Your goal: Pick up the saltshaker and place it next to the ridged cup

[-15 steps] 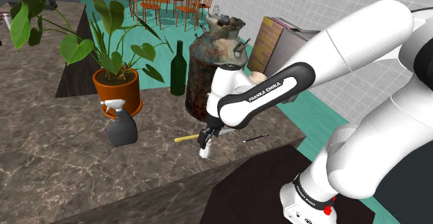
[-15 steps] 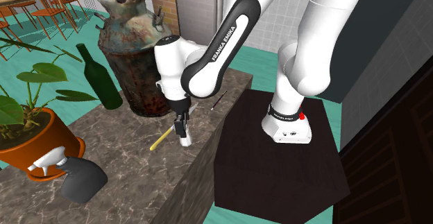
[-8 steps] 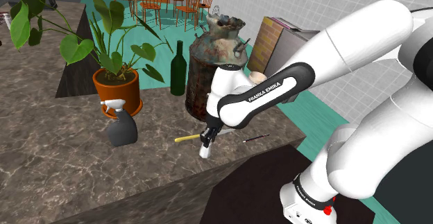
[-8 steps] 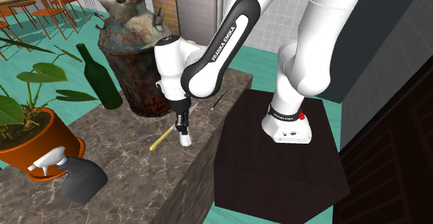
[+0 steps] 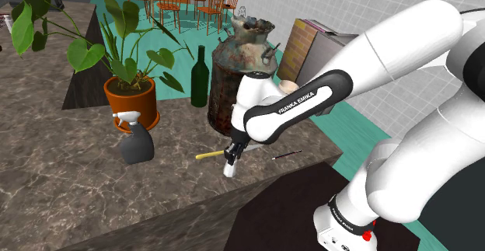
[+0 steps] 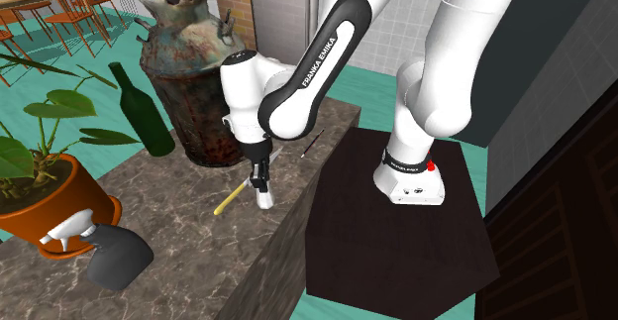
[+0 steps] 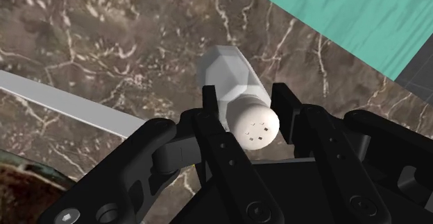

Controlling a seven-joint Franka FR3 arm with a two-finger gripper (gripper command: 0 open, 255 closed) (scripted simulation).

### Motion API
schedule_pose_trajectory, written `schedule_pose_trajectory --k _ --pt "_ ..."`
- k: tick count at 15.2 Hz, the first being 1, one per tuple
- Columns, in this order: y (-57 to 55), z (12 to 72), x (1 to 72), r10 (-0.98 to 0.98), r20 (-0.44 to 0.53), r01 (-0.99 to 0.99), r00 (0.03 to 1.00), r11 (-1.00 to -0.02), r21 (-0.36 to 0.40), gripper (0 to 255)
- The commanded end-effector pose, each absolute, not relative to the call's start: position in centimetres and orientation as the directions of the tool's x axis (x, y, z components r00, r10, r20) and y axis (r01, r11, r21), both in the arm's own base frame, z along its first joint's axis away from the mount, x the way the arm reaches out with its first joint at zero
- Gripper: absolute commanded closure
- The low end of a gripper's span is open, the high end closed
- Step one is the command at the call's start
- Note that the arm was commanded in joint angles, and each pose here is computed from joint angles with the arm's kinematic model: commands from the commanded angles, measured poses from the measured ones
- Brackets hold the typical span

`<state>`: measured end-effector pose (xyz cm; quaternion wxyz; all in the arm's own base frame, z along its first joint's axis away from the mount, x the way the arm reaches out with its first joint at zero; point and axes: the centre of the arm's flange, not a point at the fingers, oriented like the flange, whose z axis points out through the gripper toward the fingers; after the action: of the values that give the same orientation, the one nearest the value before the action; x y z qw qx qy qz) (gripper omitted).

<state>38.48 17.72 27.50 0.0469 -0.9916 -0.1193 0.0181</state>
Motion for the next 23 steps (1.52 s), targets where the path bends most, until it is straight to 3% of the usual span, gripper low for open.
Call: schedule_pose_trajectory --k 1,23 --pt "17.8 28.0 38.4 0.239 -0.026 0.235 0.971 -0.967 -0.097 255" --pt "17.8 39.6 38.5 0.239 -0.026 0.235 0.971 -0.967 -0.097 255"
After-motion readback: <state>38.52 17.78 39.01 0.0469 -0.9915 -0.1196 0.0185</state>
